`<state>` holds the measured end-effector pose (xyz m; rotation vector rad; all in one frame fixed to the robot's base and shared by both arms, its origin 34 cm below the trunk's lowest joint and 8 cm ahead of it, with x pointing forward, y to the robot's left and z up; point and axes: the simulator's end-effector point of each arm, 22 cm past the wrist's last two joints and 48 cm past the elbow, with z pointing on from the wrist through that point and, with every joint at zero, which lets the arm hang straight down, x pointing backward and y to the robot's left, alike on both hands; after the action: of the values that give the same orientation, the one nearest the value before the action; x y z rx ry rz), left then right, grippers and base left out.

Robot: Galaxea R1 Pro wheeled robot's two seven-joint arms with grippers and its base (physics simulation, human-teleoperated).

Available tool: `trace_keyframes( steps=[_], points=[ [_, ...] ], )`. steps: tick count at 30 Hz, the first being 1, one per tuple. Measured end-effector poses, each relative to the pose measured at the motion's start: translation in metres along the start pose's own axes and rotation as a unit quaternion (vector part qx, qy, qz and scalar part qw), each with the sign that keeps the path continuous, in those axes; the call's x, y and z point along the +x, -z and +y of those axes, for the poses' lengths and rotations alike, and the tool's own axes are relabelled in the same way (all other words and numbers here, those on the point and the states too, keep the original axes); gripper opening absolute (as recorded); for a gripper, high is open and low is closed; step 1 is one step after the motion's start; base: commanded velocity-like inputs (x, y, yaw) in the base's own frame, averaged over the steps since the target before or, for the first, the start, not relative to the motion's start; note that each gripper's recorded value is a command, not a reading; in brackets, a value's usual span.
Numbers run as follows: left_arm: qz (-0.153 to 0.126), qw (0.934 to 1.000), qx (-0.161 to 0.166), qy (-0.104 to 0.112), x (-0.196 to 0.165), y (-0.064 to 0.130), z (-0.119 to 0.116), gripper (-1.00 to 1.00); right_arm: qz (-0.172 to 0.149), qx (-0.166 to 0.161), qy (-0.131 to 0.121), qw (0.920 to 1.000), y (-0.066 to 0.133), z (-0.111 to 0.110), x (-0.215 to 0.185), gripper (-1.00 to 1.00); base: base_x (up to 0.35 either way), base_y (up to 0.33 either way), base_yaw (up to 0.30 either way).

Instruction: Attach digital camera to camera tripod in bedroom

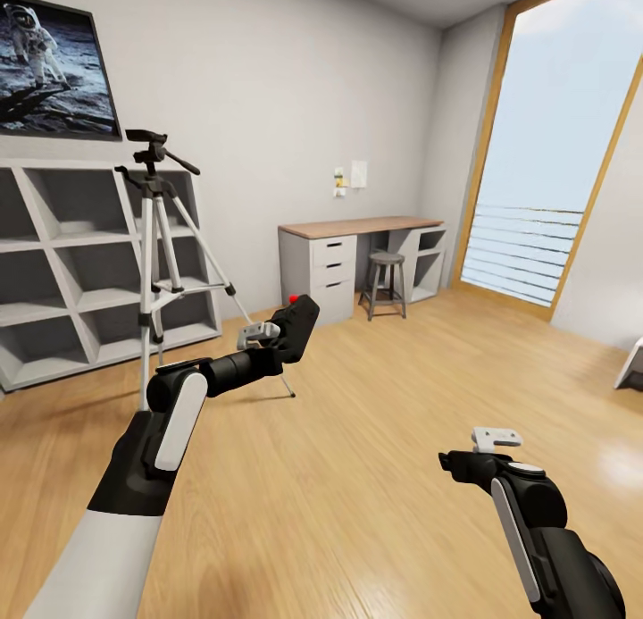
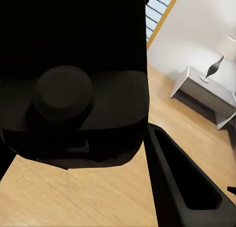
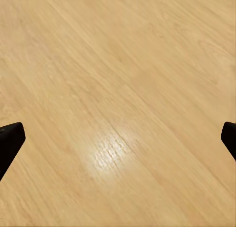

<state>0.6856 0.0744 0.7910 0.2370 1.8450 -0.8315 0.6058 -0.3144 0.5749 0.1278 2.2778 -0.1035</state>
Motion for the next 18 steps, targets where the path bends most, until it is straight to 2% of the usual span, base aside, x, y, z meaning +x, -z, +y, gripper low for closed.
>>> trace_keyframes(
  steps=[18],
  points=[
    [0.000, 1.0000, 0.000, 0.000, -0.039, 0.001, -0.012, -1.00, 0.000, 0.001, 0.000, 1.0000, 0.018, -0.001, -0.037, 1.00, 0.000, 0.000, 0.000]
  ],
)
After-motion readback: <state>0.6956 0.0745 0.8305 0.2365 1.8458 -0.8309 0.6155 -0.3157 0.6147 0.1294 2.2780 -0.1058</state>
